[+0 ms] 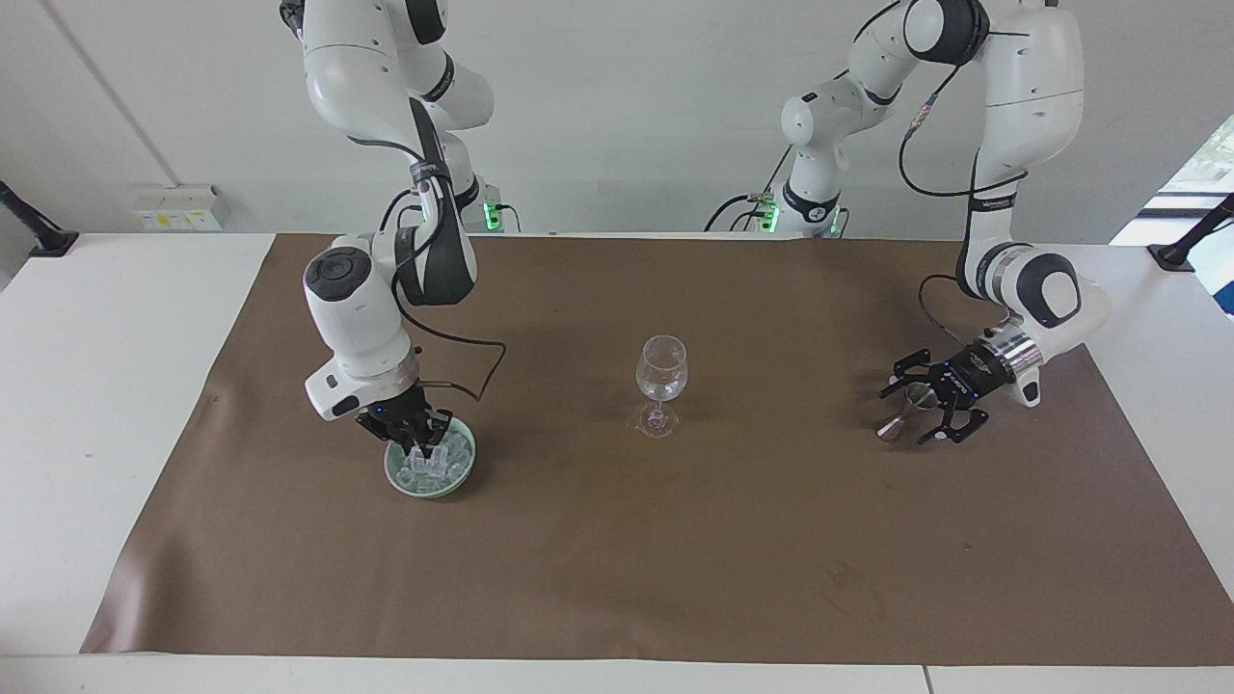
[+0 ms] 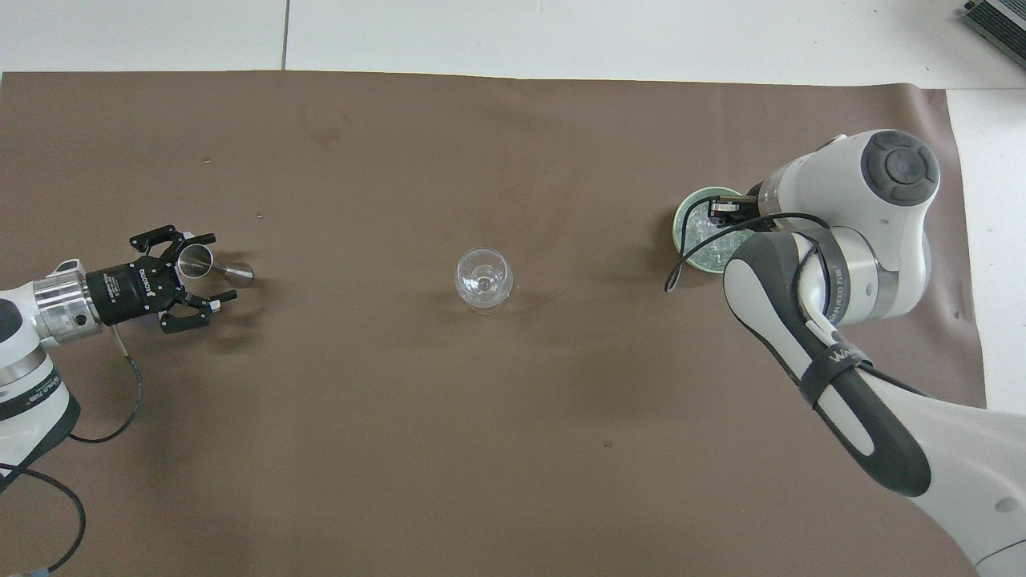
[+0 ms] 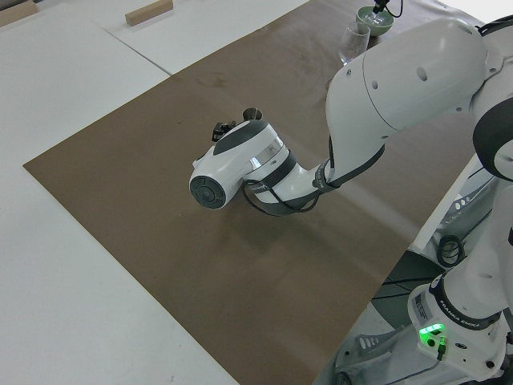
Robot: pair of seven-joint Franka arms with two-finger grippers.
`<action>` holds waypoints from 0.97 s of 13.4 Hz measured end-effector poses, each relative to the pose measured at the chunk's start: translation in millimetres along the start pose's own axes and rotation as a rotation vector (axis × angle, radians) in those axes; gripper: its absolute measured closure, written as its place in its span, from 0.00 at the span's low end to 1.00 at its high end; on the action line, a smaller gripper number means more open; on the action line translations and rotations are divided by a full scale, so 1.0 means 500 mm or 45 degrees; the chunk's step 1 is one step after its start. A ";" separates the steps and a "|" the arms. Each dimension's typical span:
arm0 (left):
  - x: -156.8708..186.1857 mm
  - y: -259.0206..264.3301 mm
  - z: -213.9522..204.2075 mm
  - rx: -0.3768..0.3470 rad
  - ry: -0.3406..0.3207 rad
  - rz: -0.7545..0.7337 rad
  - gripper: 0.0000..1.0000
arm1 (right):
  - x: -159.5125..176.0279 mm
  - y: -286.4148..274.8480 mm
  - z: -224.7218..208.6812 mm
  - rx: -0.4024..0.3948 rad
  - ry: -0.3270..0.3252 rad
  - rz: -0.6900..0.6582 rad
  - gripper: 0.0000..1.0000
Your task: Pour wine and add ice with both arms
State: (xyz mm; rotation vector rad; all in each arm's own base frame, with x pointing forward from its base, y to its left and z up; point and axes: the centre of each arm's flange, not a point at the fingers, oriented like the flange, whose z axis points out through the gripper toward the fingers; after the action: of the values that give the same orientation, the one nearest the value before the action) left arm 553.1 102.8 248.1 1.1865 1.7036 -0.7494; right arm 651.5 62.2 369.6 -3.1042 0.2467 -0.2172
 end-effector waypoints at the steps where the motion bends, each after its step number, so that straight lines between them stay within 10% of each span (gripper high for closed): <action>1: 0.001 0.000 -0.002 -0.001 0.001 0.001 0.00 | 0.008 -0.007 -0.031 0.001 0.001 0.017 0.75; 13: -0.043 0.055 -0.130 0.191 0.350 0.356 0.00 | -0.049 -0.251 -0.272 0.302 0.007 0.340 0.75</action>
State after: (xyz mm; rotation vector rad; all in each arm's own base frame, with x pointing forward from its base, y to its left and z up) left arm 560.2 159.7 294.7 1.6555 1.6712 -0.5690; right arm 627.9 189.1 504.7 -2.7989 0.5837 -0.2295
